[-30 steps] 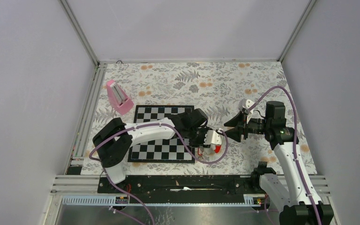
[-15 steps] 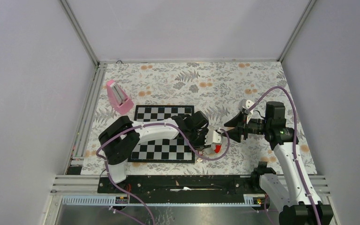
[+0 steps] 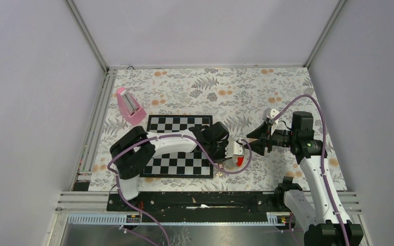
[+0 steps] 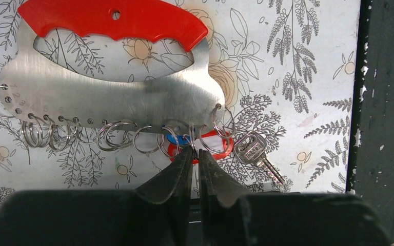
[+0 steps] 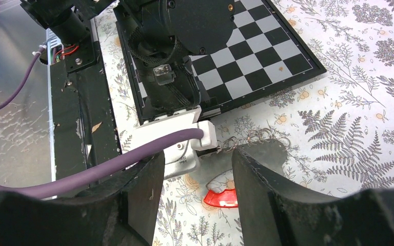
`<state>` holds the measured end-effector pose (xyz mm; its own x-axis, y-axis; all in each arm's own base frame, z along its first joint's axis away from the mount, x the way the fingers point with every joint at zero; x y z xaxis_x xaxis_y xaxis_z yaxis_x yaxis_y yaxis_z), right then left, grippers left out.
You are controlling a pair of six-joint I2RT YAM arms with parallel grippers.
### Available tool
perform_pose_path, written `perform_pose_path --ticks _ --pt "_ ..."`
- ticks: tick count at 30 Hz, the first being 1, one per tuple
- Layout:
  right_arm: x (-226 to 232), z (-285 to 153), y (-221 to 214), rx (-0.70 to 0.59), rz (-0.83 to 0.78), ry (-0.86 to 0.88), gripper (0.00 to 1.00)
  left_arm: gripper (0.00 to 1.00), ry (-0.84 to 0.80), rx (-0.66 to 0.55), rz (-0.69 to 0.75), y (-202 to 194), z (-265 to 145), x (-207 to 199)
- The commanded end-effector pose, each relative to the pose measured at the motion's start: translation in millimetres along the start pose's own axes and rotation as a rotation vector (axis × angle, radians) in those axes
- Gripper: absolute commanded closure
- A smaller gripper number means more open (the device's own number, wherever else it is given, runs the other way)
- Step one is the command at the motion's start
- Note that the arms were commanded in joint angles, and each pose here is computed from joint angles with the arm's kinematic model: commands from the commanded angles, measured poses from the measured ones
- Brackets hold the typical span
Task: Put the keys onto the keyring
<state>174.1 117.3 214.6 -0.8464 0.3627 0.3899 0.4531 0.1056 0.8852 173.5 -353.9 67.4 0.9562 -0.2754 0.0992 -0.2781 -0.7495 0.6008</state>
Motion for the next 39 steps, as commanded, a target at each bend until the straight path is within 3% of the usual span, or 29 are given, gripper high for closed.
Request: perform_pose_path --ticks 1,6,19,33,39 --pt "3 -1 2 -0.011 -0.021 0.007 0.42 0.89 0.048 -0.033 -0.016 13 -1 14" --pt "3 -2 6 -0.015 -0.024 -0.002 0.41 1.0 0.046 -0.085 -0.037 20 -15 18" --pt "-1 -3 17 -0.029 -0.028 -0.038 0.41 1.0 0.029 -0.392 0.012 59 -91 25" --pt "8 2 36 -0.064 -0.022 0.127 0.41 1.0 0.033 -0.558 0.08 120 -138 41" --pt "12 9 38 -0.051 -0.051 0.165 0.42 1.0 0.001 -0.562 0.073 128 -141 44"
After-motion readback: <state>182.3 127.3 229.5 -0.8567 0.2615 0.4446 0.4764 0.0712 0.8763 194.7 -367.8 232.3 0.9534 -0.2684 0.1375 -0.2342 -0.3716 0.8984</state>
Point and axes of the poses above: each gripper's point midway between its finger pads, its own z axis out along the fingers, its own x axis along the line the jaws close on, y = z × x, the point moved 4 cm from there along -z, back along the fingers, and after that the axes turned 14 degrees about z, right-handed, at the moved point
